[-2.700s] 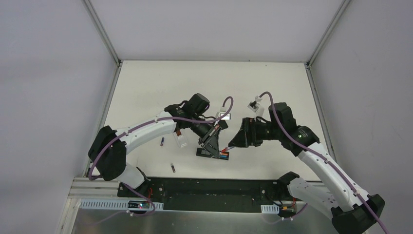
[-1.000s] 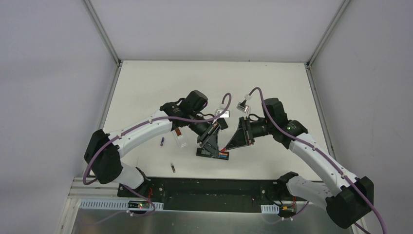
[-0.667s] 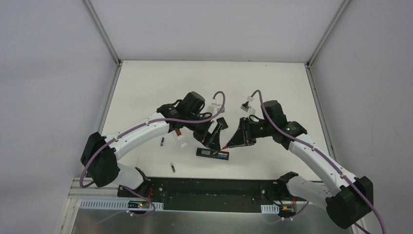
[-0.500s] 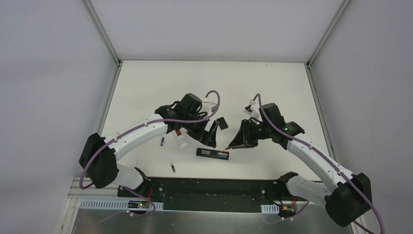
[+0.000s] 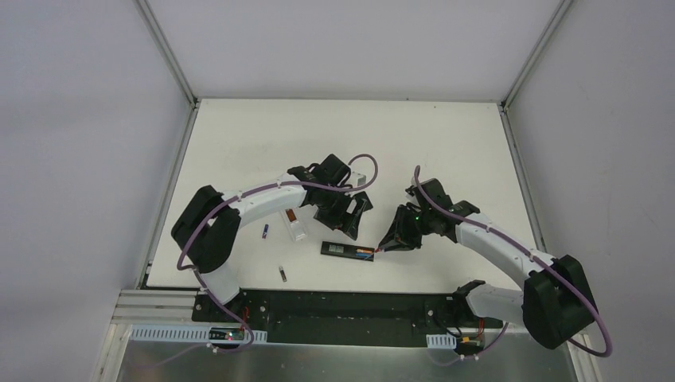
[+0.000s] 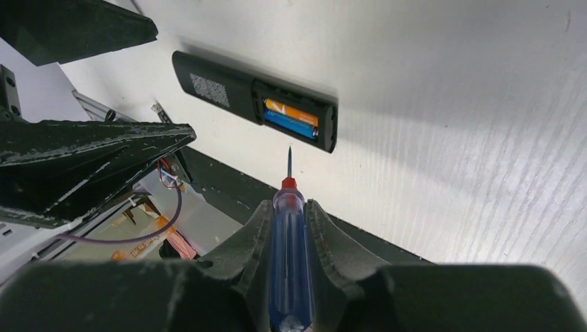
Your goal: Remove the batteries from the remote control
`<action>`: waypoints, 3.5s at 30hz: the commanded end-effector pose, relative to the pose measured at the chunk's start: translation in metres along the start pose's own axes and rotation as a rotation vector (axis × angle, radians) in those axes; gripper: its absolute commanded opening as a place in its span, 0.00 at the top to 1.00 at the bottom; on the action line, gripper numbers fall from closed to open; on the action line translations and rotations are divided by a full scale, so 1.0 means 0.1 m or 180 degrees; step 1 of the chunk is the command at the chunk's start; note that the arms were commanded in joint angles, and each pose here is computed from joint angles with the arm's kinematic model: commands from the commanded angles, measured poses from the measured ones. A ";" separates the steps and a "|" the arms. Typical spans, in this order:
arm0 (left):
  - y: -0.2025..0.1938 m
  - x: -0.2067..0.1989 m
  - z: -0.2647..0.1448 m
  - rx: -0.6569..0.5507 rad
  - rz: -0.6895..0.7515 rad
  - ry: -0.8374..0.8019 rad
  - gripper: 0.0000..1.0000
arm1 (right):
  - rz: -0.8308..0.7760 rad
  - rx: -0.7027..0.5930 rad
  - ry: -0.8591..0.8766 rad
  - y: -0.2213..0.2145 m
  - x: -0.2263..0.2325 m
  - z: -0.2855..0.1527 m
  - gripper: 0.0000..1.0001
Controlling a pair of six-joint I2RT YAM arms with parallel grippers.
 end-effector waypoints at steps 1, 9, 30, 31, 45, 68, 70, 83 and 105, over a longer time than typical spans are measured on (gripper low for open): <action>0.11 -0.04 0.06 -0.0006 0.0042 -0.0075 0.22 | 0.0074 -0.0105 -0.0122 0.09 0.00 0.08 1.00; -0.08 0.05 0.16 0.0168 -0.0034 -0.0041 0.24 | 0.0112 -0.0169 -0.0268 0.14 -0.05 0.12 1.00; -0.53 0.05 0.27 0.0439 -0.0277 -0.0024 0.53 | -0.0122 -0.0410 -0.0319 0.49 0.17 0.13 1.00; -0.54 0.06 0.27 0.0435 -0.0316 0.0011 0.55 | -0.0133 -0.0414 -0.0337 0.50 0.18 0.13 1.00; -0.59 0.15 0.34 0.0152 -0.0858 0.0461 0.73 | 0.0109 -0.0708 -0.0346 0.59 0.29 0.03 1.00; -0.56 0.09 0.36 0.0005 -0.1119 0.0559 0.62 | 0.0282 -0.1067 -0.0405 0.50 0.37 0.15 1.00; -0.55 0.09 0.36 0.0005 -0.1114 0.0559 0.62 | 0.0276 -0.1074 -0.0466 0.49 0.36 0.17 1.00; -0.55 0.07 0.37 0.0034 -0.1105 0.0522 0.69 | 0.0327 -0.1102 -0.0713 0.47 0.30 0.25 1.00; -0.48 0.03 0.44 0.0081 -0.1003 0.0421 0.70 | 0.0260 -0.0974 -0.0916 0.35 0.28 0.50 1.00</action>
Point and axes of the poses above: each gripper's point midway between its finger pads, its own z axis out along the fingers, its own x axis along the line the jaws close on, y = z × x, the point moved 5 cm from there along -z, back along the fingers, and after that the axes turned 2 degrees about -z, right-handed, at the moved point
